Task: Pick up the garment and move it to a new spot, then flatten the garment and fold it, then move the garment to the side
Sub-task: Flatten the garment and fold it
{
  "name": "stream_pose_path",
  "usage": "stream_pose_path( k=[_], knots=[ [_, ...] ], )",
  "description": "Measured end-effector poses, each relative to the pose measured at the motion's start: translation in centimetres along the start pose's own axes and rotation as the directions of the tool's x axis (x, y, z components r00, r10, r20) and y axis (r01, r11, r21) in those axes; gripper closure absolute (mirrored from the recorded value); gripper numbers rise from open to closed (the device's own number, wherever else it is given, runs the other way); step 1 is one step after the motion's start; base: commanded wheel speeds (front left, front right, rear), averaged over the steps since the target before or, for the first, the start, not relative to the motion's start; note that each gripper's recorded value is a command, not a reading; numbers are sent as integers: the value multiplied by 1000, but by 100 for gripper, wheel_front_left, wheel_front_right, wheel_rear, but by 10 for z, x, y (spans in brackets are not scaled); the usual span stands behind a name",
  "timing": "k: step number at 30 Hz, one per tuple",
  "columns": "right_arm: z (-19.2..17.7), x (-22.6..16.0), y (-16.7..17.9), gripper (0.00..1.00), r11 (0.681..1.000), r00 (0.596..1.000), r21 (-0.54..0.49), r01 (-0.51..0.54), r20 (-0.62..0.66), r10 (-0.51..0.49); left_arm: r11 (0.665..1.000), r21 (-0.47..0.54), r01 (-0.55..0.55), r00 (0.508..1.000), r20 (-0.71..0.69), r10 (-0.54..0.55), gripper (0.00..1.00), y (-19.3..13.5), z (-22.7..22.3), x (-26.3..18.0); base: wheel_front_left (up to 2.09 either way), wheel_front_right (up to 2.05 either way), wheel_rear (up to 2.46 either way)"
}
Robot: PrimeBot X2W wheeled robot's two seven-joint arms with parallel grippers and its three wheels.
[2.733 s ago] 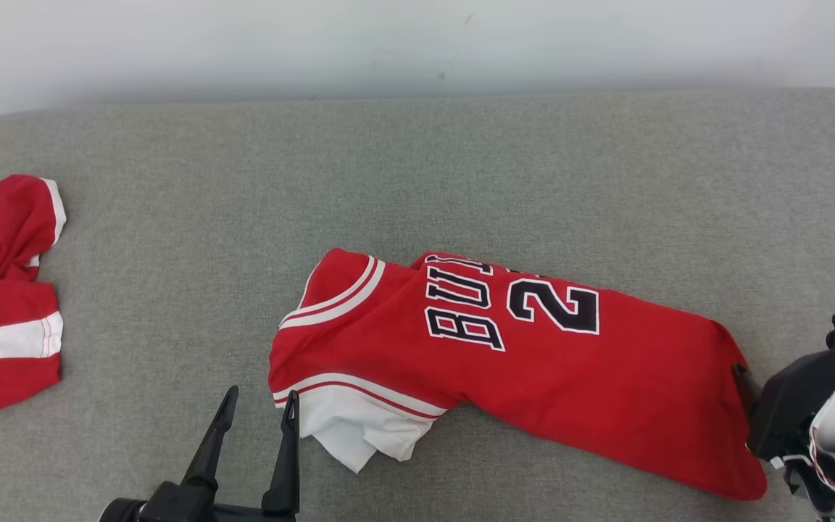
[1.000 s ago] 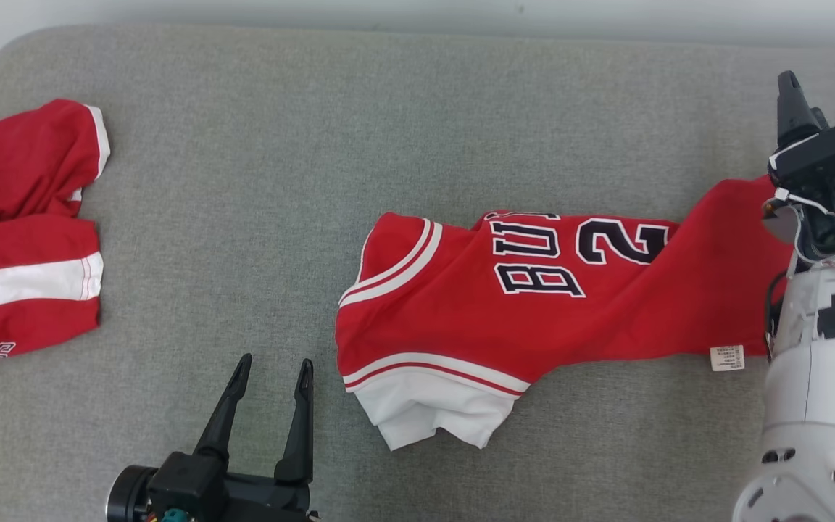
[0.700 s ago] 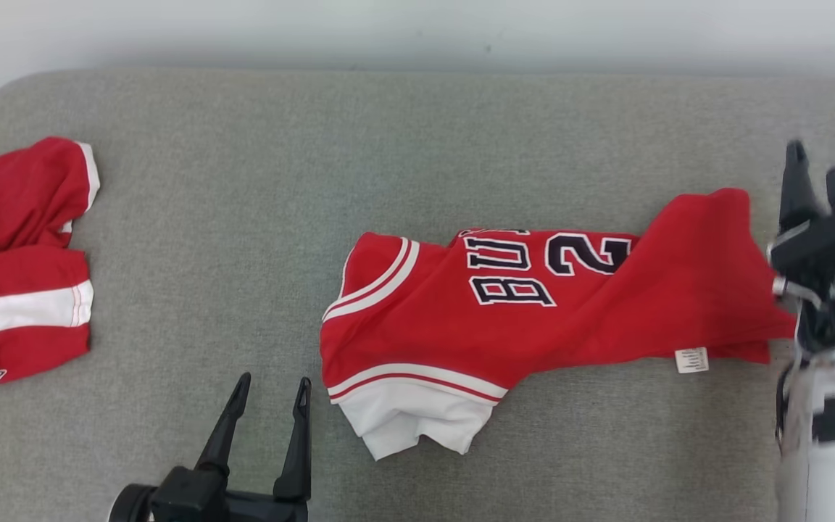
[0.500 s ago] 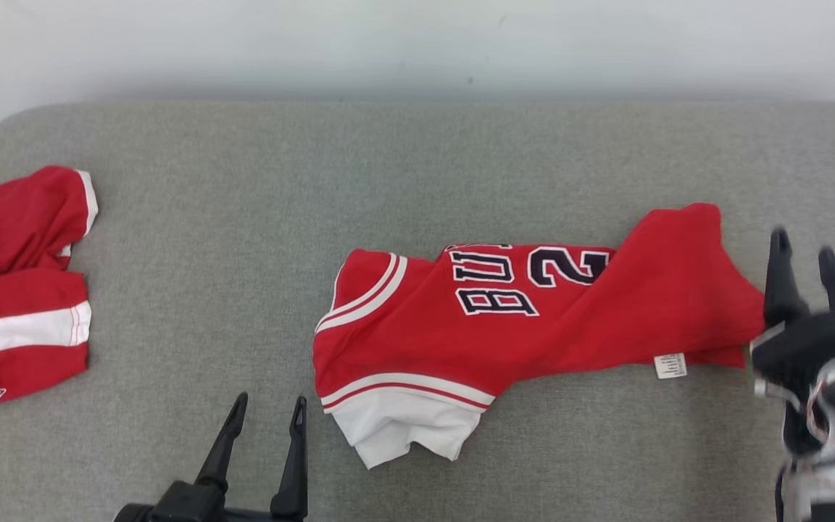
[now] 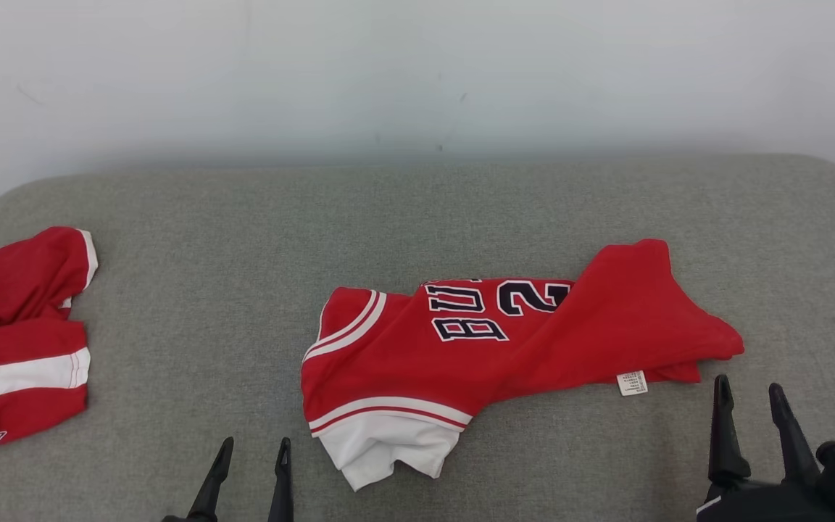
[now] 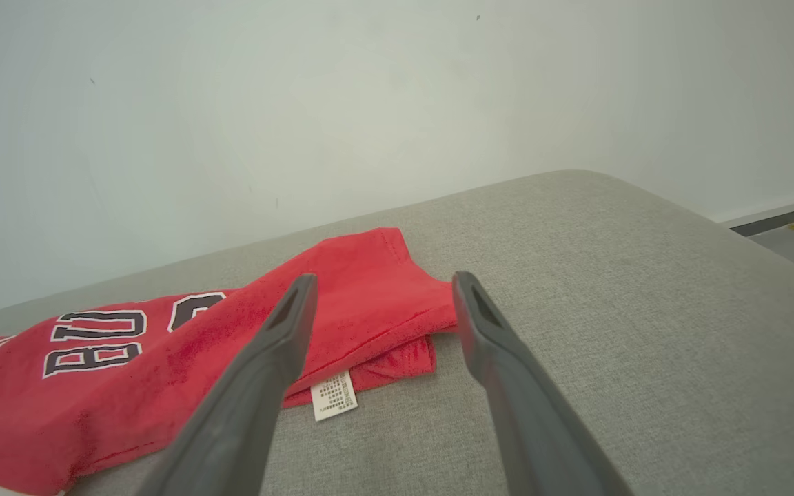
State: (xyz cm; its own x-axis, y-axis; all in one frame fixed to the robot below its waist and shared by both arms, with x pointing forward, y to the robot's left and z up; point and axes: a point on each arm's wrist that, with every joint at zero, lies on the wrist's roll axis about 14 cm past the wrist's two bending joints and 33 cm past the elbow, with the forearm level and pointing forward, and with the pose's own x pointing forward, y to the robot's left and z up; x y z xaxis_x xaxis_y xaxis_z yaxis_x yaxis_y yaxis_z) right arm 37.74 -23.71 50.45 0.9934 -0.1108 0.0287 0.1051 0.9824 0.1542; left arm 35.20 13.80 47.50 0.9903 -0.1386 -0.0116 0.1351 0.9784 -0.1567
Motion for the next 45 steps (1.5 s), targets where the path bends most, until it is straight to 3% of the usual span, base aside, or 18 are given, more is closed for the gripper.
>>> stream_pose_path(
  k=[8, 12, 18, 27, 35, 45],
  knots=[
    [-27, -23, 2, 0, 1000, 999, -11, -10, -52, 10, 1000, 3, -6, 1000, 2, 6, 0, 1, 0, -3, 0, 0, 0],
    [-31, -30, 7, 0, 997, 997, -72, -39, -65, 34, 1000, 3, -22, 1000, -5, 22, 0, 3, -2, -7, 0, 0, 0],
    [-30, -39, 25, 0, 985, 993, -134, -106, -61, 99, 997, 4, -76, 997, 16, 76, 0, 17, 5, -9, 0, 0, 0],
    [-21, -42, 36, 0, 981, 991, -137, -137, -32, 133, 988, -1, -154, 987, 37, 154, 0, 43, 11, -17, 0, 0, 0],
    [-22, -40, 34, 0, 982, 991, -134, -133, -40, 129, 989, -5, -150, 988, 26, 150, 0, 44, 8, -19, 0, 0, 0],
    [-14, -34, 21, 0, 985, 996, -147, -90, -36, 86, 998, -47, -52, 998, -41, 50, 0, 16, -14, -15, 0, 0, 0]
  ],
)
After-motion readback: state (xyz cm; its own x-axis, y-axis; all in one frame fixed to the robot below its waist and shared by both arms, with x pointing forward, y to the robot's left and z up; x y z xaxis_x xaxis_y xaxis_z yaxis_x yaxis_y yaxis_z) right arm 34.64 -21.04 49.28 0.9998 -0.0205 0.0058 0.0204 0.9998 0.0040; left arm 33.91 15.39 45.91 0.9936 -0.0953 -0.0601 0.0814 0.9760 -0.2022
